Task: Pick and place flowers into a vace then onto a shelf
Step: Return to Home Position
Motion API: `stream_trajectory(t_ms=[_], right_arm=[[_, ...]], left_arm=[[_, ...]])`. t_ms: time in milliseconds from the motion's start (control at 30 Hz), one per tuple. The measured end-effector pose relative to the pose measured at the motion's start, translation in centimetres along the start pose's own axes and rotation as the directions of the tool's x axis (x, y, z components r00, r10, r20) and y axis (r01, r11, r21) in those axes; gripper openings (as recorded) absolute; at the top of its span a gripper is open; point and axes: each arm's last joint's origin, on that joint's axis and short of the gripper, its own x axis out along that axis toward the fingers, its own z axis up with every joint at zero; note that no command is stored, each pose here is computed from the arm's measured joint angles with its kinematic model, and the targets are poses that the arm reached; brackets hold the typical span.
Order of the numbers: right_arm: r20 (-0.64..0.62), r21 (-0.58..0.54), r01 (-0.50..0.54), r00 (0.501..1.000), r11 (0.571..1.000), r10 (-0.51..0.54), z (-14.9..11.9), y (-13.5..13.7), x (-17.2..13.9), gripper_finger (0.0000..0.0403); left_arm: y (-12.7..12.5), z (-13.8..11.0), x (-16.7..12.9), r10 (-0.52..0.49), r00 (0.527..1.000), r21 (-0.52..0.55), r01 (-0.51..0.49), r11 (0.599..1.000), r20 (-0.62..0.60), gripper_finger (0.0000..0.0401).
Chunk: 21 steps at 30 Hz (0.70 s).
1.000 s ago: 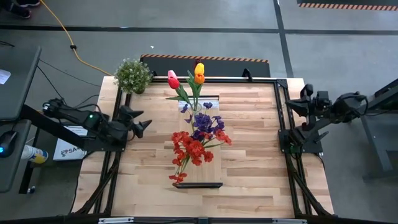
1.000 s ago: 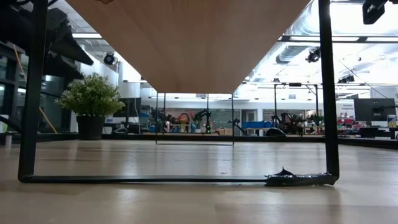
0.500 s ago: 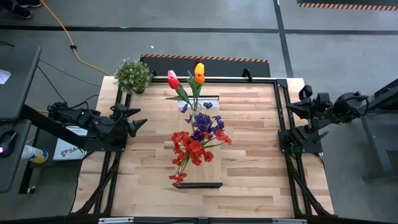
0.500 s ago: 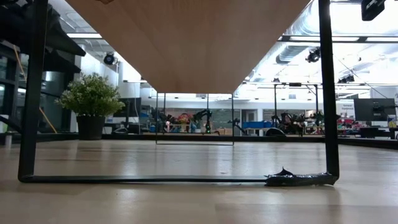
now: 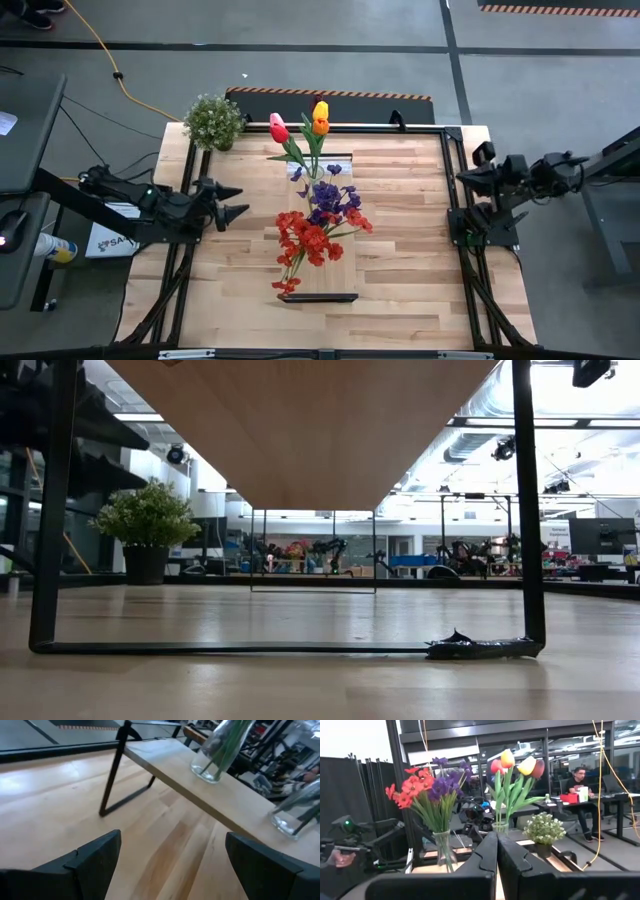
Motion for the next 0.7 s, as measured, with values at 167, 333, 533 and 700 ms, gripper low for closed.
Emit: stream_trajectory(t_ms=[167, 333, 533, 700], right_arm=[[0.013, 0.006, -0.014, 1.0, 1.0, 0.014, -1.4, 0.5, 0.9, 0.0], [0.015, 0.008, -0.031, 0.999, 1.0, 0.03, -3.3, 1.0, 1.9, 0.0], [0.024, 0.022, -0.048, 0.999, 0.999, 0.048, -6.0, 1.6, 3.1, 0.0], [0.015, 0.036, -0.047, 0.999, 0.998, 0.046, -7.7, 1.8, 3.6, 0.0]], left_arm=[[0.0, -0.4, 0.3, -0.012, 1.0, 0.006, 0.012, 1.0, 0.001, 0.0391], [0.0, -0.4, 0.3, -0.013, 1.0, 0.017, 0.013, 1.0, 0.002, 0.0392], [0.0, -0.4, 0.3, -0.014, 1.0, 0.02, 0.014, 1.0, -0.003, 0.039], [0.0, -0.4, 0.3, -0.015, 1.0, 0.023, 0.015, 1.0, -0.003, 0.0392]])
